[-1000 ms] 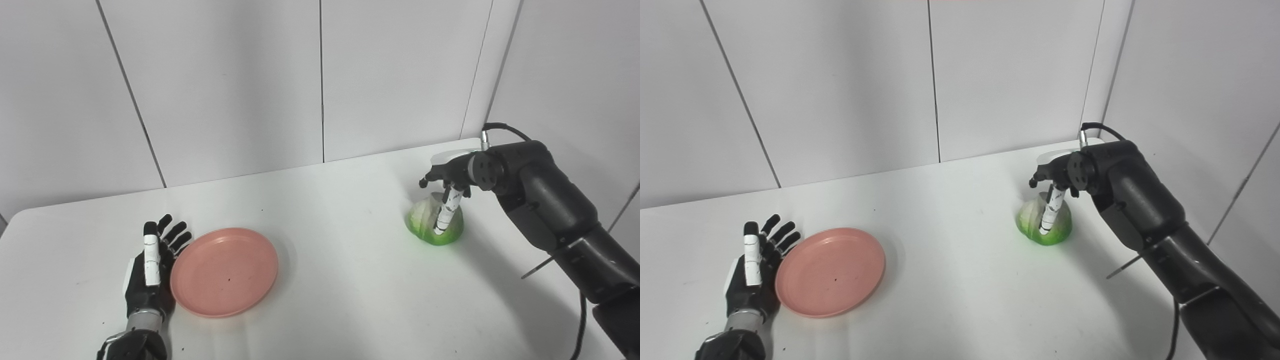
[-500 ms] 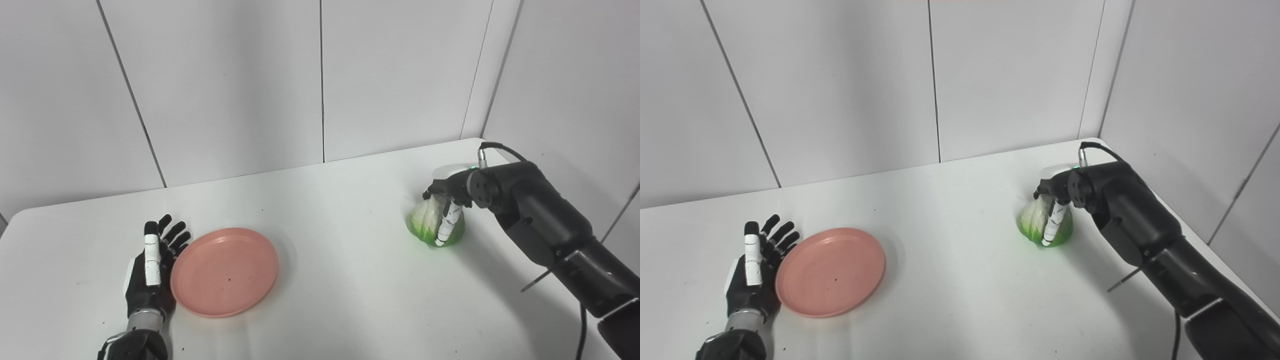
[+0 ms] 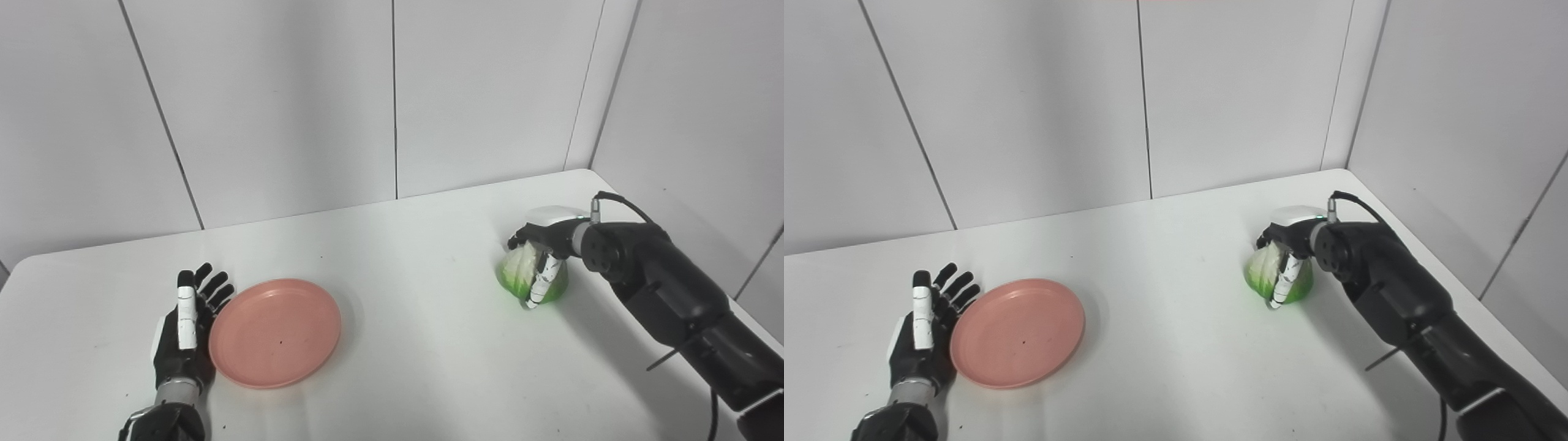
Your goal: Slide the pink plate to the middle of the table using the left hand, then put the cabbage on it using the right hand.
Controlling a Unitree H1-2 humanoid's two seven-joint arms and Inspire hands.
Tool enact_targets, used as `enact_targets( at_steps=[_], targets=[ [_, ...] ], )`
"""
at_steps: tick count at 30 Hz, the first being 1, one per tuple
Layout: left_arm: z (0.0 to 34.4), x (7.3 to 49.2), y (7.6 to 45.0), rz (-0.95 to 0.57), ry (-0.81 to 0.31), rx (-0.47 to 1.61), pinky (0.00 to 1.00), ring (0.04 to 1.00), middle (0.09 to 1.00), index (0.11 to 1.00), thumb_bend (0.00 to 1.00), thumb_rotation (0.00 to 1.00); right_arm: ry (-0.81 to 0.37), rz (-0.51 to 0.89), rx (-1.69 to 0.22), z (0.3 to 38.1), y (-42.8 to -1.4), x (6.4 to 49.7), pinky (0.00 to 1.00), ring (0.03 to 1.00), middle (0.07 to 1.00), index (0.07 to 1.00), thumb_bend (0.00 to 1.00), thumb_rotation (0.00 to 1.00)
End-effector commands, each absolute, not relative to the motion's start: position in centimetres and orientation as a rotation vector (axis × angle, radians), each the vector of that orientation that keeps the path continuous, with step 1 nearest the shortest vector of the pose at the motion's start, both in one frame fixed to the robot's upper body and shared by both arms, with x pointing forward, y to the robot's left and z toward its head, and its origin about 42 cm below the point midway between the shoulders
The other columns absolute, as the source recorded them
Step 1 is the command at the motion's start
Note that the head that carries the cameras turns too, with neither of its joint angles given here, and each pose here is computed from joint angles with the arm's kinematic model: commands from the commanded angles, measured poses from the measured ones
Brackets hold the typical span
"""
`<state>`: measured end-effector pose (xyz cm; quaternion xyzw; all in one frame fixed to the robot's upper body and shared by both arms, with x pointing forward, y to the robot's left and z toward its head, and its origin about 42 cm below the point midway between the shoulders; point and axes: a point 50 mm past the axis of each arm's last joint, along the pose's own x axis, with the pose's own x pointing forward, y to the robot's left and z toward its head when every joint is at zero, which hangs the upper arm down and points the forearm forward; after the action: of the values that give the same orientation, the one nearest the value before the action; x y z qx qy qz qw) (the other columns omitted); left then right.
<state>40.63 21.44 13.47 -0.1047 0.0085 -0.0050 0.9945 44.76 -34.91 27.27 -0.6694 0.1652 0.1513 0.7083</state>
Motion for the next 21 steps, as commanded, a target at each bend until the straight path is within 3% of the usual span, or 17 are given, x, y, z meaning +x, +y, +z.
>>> enact_targets(
  at_steps=[1,3,10,11,12,16,21],
  targets=[
    [14.7,41.2,21.4,-0.023,-0.018,-0.215,0.86,0.852,0.862,0.875,0.92,0.93,0.295,0.345,-1.482,27.5,-34.9,44.7,0.57,0.723,0.790,0.790,1.00,0.21],
    [14.7,41.2,21.3,-0.024,-0.017,-0.216,0.86,0.857,0.864,0.878,0.93,0.93,0.281,0.345,-1.465,27.1,-35.0,44.6,0.51,0.621,0.682,0.733,1.00,0.20],
    [14.7,41.2,21.2,-0.029,-0.015,-0.221,0.88,0.858,0.866,0.886,0.92,0.93,0.319,0.377,-1.459,26.4,-35.2,44.3,0.48,0.537,0.595,0.644,0.94,0.20],
    [14.7,41.2,21.2,-0.029,-0.014,-0.222,0.89,0.857,0.863,0.884,0.92,0.93,0.320,0.380,-1.455,26.3,-35.3,44.2,0.34,0.406,0.501,0.552,0.70,0.16],
    [14.7,41.2,21.2,-0.029,-0.014,-0.221,0.88,0.858,0.865,0.885,0.92,0.93,0.321,0.382,-1.449,26.2,-35.4,44.2,0.27,0.340,0.458,0.527,0.60,0.10],
    [14.8,41.1,21.2,-0.030,-0.013,-0.221,0.88,0.855,0.864,0.881,0.93,0.93,0.326,0.380,-1.434,26.1,-35.8,44.2,0.21,0.273,0.420,0.528,0.53,0.01],
    [14.8,41.2,21.1,-0.033,-0.011,-0.218,0.87,0.855,0.864,0.883,0.93,0.93,0.333,0.393,-1.441,26.3,-36.1,44.1,0.20,0.264,0.413,0.527,0.52,0.00]
  ],
)
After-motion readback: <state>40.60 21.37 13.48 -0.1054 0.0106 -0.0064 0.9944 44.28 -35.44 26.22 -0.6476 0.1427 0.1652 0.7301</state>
